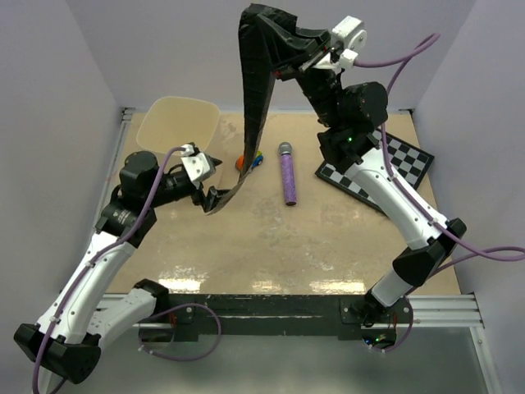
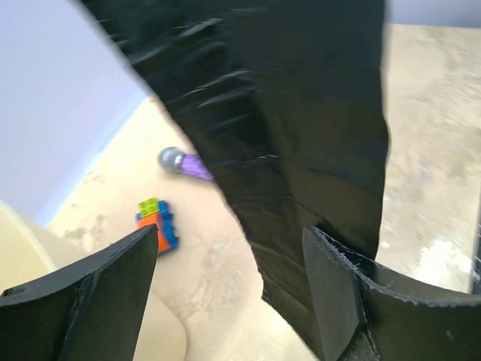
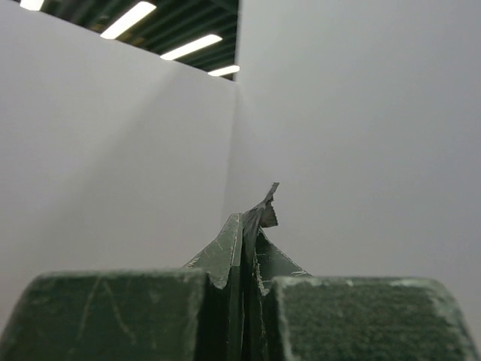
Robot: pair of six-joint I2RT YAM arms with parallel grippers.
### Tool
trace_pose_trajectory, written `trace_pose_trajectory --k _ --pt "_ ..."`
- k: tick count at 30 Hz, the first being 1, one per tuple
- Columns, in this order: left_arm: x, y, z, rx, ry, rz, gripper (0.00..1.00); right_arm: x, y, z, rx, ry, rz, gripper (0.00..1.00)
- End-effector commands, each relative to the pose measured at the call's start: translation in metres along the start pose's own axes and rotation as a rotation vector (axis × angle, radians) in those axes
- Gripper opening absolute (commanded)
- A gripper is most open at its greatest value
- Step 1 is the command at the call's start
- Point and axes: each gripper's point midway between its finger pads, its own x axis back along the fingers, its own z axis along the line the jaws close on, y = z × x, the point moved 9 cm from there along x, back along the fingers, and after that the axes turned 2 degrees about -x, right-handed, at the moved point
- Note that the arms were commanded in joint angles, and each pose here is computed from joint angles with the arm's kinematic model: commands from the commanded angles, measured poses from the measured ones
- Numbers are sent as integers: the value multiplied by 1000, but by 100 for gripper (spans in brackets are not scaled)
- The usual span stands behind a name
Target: Put the trash bags into the trash bin
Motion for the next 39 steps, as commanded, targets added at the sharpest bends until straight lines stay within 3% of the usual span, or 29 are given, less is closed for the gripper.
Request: trace_pose_trajectory --k 1,10,26,30,35,37,39 --pt "1 8 23 -5 258 -70 83 4 48 39 -87 418 -89 0" --pt "-34 26 25 -46 -36 -242 84 18 64 62 -142 669 -99 0" --pt "-74 62 32 -101 -286 -366 80 21 54 67 -145 730 -104 0" --pt "-83 67 32 -96 -336 -380 62 19 47 66 -146 721 -106 0" --pt "-84 65 28 -69 -398 -364 26 17 37 49 -113 678 -94 0" --pt "-82 62 25 -49 -410 -356 2 18 30 38 -96 650 -81 0" --pt "-79 58 23 -32 -379 -349 0 19 20 26 -81 608 -53 0"
